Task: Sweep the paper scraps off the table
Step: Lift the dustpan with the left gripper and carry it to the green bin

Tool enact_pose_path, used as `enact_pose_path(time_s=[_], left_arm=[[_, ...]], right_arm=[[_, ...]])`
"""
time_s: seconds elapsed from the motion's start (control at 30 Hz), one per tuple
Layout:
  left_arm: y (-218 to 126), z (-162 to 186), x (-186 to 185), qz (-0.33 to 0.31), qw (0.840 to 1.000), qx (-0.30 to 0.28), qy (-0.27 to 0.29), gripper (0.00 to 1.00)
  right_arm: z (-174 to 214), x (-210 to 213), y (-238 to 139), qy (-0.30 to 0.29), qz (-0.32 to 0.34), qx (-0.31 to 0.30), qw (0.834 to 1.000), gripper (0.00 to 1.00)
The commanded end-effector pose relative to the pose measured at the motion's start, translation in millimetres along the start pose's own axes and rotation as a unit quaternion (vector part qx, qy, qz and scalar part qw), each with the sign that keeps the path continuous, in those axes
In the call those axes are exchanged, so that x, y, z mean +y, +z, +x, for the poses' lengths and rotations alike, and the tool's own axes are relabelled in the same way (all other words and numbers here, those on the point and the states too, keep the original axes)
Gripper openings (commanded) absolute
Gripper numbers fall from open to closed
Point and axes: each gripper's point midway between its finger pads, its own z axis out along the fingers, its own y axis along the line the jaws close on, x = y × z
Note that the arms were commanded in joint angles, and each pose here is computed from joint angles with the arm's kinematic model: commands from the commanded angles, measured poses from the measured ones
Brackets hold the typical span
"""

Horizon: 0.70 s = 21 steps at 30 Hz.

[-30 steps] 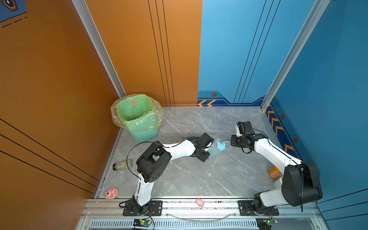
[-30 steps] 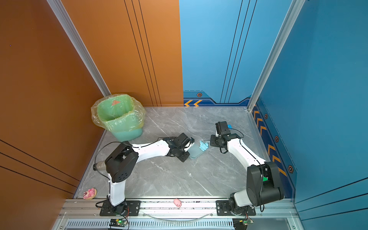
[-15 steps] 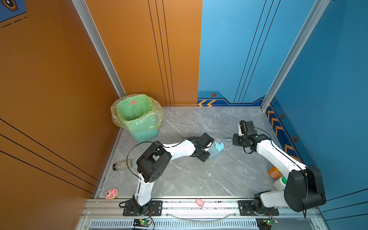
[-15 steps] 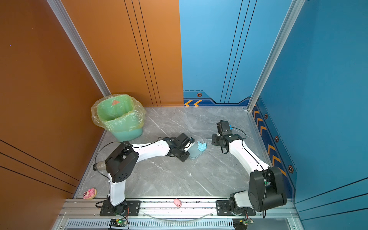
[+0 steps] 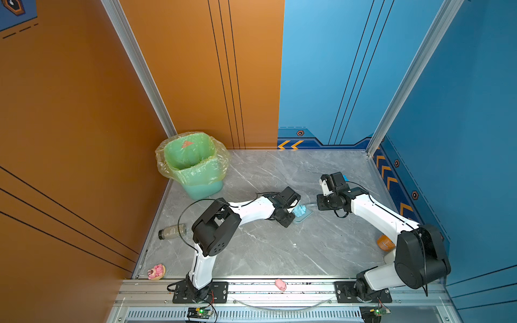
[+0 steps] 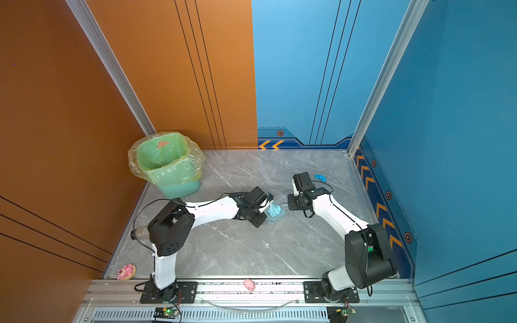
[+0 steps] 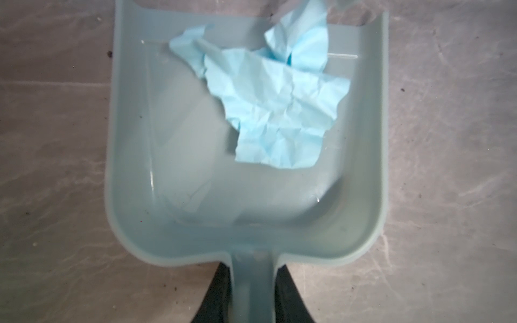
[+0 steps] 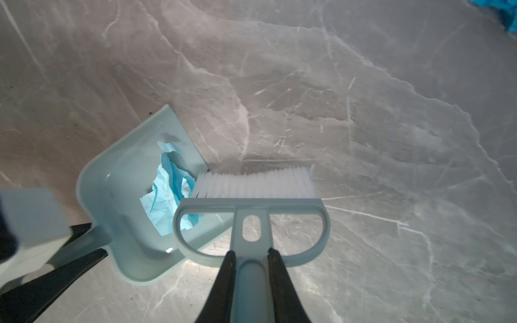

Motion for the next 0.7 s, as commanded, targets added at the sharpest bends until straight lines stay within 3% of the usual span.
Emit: enact_pose_path(time_s=[0.0,0.33,0.67], left_arm=[[2.4,4.2,-2.9,-0.003,1.000,0.013,0.001,0.00],[0.3,-2.1,10.0,-0.023,0.999,-0.032,-0.022,0.00],[-35.0,-10.3,33.5,-0.072,0.992,-0.097,-0.037,0.00]], right_arm=[[3.1,9.6,-4.4,-0.022,-0.022,0.013,0.999,0.00],[-4.8,9.4,-21.4,-0.017,-0.040,-0.018,0.999,0.00],[-26.0,-1.8,-54.0,0.030,-0.070,-0.075,0.994,0.00]])
